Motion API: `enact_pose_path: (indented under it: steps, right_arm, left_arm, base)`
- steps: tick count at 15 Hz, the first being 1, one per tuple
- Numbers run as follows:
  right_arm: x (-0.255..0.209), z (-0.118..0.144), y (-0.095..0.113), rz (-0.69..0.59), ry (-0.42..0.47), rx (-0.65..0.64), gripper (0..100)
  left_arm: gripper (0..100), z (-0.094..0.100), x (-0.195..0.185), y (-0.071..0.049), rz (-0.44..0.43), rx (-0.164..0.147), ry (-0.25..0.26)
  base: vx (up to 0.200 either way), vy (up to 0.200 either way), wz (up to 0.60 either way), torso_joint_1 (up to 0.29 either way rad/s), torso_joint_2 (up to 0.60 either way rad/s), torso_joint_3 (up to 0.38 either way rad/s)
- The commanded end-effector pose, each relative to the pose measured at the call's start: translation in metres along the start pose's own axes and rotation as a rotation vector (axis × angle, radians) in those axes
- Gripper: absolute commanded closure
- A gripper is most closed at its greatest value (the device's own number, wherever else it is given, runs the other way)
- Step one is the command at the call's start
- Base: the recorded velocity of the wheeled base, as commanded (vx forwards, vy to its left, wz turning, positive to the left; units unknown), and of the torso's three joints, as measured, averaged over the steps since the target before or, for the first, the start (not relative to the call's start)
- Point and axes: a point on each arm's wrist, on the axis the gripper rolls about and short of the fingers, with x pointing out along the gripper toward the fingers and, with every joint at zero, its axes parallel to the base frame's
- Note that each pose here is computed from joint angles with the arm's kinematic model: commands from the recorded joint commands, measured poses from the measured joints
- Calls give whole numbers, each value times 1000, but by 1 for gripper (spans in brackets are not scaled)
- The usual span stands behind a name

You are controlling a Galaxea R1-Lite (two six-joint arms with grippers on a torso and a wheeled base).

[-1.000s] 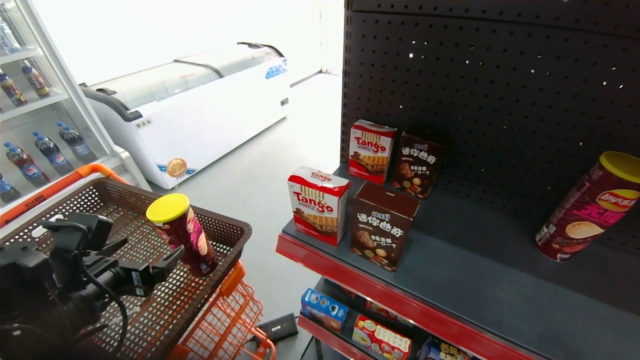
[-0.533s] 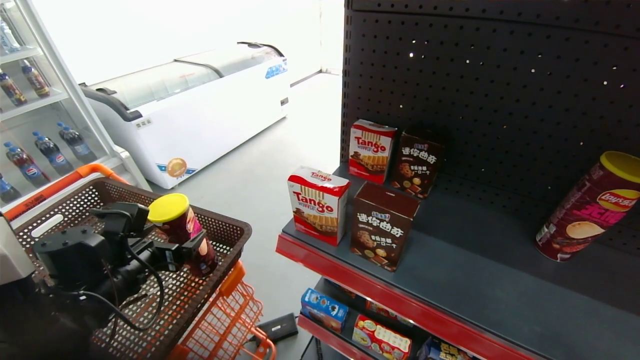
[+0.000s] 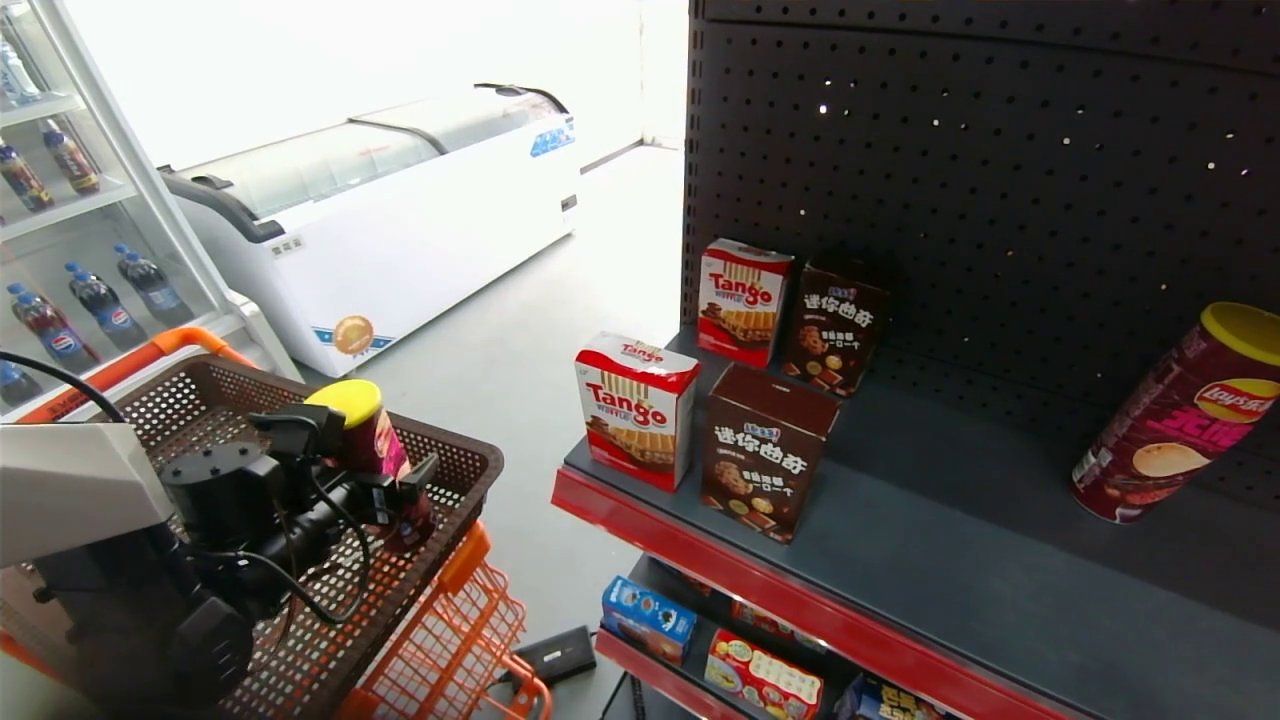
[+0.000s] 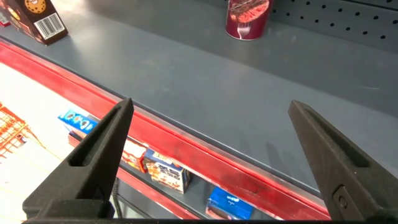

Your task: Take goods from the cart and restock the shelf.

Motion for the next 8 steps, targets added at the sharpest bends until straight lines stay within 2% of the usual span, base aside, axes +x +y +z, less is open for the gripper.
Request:
enact_pose_path:
  steps: [1,2,3,6,8]
  right_arm:
    - [0,0,0,0,1,-1,0]
    - [0,0,0,0,3,-1,0]
    - [0,0,0,0,1,-1,0]
    - [0,0,0,0,1,-1,0]
    - [0,0,0,0,1,-1,0]
  left_arm:
    - [0,-7,9,0,-2,-1,5]
    - [0,-6,11,0,-3,-1,0]
    - [100,-5,16,-3,-11,4,-12]
    - [100,-1,17,-4,-14,12,-29]
    - [100,13,12,-8,-24,10,-65]
  base:
    - [0,0,0,0,0,0]
    - [0,0,0,0,0,0]
    - [0,0,0,0,0,0]
    - [0,0,0,0,0,0]
    - [0,0,0,0,0,0]
